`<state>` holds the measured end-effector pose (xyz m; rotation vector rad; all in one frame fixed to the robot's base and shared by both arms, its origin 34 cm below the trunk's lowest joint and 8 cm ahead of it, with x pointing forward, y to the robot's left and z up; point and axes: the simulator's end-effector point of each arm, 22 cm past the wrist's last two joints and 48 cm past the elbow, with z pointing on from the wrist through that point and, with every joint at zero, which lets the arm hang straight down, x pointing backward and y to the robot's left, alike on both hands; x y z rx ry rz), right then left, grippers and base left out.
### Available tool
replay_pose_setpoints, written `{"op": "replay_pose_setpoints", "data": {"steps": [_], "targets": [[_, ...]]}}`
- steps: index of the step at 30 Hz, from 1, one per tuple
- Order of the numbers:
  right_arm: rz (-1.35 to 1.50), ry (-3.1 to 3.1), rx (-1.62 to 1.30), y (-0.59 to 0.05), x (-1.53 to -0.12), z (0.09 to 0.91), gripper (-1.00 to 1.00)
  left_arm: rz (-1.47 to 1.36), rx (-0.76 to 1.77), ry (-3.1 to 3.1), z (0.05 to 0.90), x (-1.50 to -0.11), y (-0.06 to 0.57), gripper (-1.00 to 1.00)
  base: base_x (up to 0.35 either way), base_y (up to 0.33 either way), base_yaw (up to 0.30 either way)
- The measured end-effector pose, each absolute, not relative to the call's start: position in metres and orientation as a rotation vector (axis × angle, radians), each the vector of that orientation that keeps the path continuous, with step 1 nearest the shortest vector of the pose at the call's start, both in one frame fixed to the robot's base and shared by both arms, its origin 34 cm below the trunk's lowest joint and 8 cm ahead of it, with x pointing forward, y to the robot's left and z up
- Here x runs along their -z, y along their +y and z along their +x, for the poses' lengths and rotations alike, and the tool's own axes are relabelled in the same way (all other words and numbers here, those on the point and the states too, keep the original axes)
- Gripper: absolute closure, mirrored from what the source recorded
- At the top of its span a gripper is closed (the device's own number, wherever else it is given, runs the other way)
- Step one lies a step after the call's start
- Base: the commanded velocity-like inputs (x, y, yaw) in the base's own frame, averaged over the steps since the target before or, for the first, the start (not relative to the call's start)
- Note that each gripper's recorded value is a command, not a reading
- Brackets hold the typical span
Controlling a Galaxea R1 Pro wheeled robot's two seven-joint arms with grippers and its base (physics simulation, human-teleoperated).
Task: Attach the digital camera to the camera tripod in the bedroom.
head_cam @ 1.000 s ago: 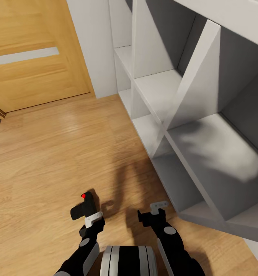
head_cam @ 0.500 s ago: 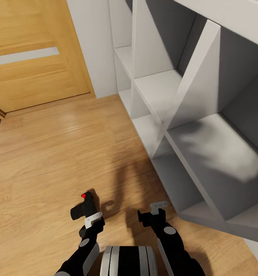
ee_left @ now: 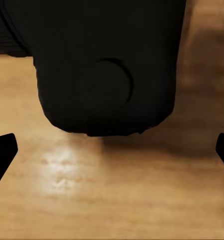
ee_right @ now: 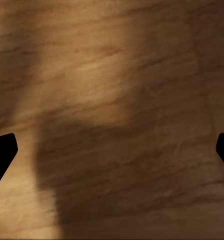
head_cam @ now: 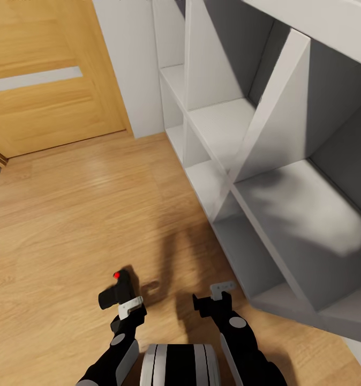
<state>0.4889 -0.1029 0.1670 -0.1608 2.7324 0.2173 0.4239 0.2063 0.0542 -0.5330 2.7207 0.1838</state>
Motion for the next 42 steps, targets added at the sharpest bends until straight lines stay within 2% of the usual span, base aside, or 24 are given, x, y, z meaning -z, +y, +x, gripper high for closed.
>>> {"op": "replay_pose_setpoints", "data": {"steps": [42], "targets": [[-0.164,2.729,-0.218,-0.103,-0.167,0.49,-1.0,-0.58,-0.254,2.747,0.404,-0.048,0.234,-1.0,0.019,0.0,0.0]]}}
